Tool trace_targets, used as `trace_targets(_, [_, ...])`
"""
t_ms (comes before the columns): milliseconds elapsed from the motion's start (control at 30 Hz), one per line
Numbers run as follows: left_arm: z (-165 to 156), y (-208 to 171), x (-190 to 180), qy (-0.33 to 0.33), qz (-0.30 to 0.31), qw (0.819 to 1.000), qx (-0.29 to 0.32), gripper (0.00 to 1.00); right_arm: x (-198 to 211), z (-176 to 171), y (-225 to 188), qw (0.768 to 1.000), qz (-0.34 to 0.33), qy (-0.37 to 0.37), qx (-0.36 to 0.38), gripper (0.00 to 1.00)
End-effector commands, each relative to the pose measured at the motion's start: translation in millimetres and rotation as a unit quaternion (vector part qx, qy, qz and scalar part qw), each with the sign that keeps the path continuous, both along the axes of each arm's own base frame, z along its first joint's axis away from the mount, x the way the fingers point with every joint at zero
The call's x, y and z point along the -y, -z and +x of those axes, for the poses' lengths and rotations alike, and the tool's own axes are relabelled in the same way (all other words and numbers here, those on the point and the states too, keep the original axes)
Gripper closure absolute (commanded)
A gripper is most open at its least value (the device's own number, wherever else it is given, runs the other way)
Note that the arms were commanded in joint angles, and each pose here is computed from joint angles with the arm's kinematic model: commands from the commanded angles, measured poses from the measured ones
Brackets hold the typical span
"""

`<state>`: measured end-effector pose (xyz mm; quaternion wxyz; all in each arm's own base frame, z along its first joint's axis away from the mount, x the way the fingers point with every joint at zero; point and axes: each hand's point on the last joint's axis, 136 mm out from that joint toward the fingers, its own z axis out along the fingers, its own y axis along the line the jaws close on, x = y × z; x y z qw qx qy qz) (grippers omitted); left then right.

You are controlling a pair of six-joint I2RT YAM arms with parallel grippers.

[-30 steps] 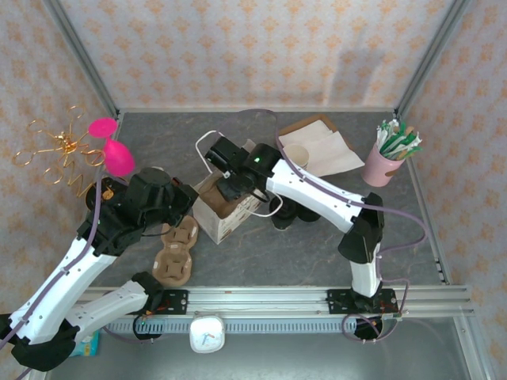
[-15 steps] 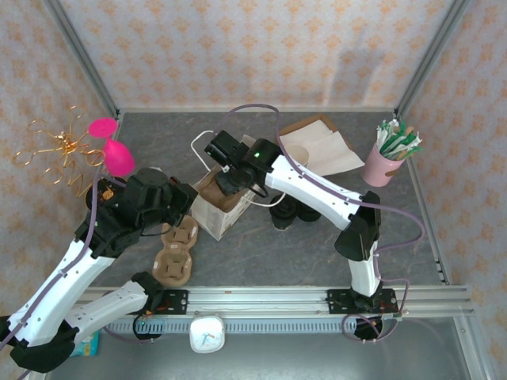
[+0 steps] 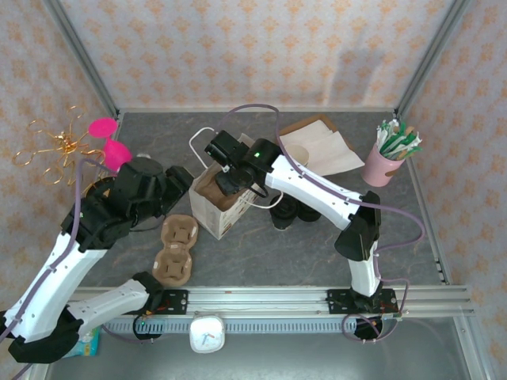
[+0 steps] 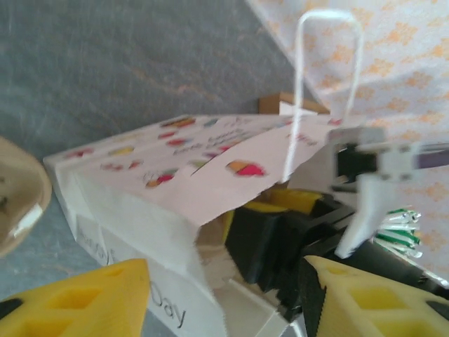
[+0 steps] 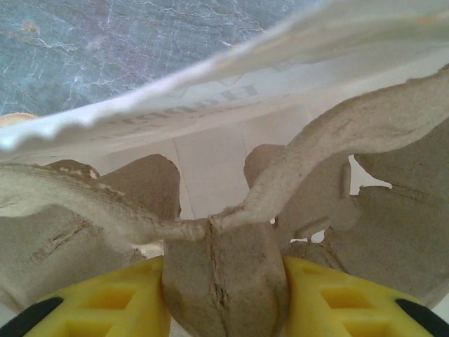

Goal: Pack the takeout coffee

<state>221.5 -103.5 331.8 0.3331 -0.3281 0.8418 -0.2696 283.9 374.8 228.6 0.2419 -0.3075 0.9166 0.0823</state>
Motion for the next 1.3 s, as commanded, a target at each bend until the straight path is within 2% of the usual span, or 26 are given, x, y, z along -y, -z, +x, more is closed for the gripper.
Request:
trace_targets(0, [6.2,-0.8,-20.2,0.037,0.156,0.987,0.001,0.41,6.4,-0.9,-23.1,1.000,0.020,0.003,0.016,0.58])
trace_targets(133, [25.7,2.7,-9.2,0.098,0.233,0.967,0.002,0.41,8.3,-1.1,-21.9,1.000,0.017,0.007,0.015,0.58])
trace_targets(300, [41.7,14.8,23.2,0.178,0.236,0.955,0.016,0.39,9.4,-0.3,-22.7,1.000,0.020,0.009,0.012,0.58])
trace_targets(367, [48.1,23.1,28.1,0.183,0.241,0.953,0.009,0.39,9.9,0.6,-22.8,1.000,0.021,0.010,0.012,0.58])
trace_targets(400, [51.7,27.4,29.2,0.195,0.259,0.946,0.006,0.39,10.0,0.8,-23.3,1.000,0.024,0.011,0.010,0.58])
trace_targets(567, [59.9,30.5,31.9,0.205,0.275,0.939,0.008,0.42,12.2,3.6,-23.0,1.000,0.025,0.015,0.007,0.58])
trace_targets(700, [64.2,45.5,22.2,0.201,0.287,0.936,-0.020,0.49,10.3,0.7,-25.8,0.999,0.034,0.009,0.003,0.58])
trace_targets(867, [70.7,40.1,33.6,0.220,0.269,0.938,0.001,0.52,9.1,0.6,-26.4,0.999,0.035,0.005,0.002,0.58])
trace_targets(1000, [76.4,52.1,20.5,0.209,0.305,0.929,-0.030,0.56,7.0,-0.8,-28.2,0.999,0.040,0.002,0.000,0.59])
trace_targets(1100, [78.8,50.6,15.3,0.209,0.308,0.928,-0.027,0.58,8.9,-0.6,-28.5,0.999,0.038,0.005,0.002,0.59])
trace_targets(1267, [79.5,62.7,2.8,0.207,0.303,0.929,-0.042,0.70,10.0,-1.2,-27.8,0.999,0.037,0.004,0.001,0.58])
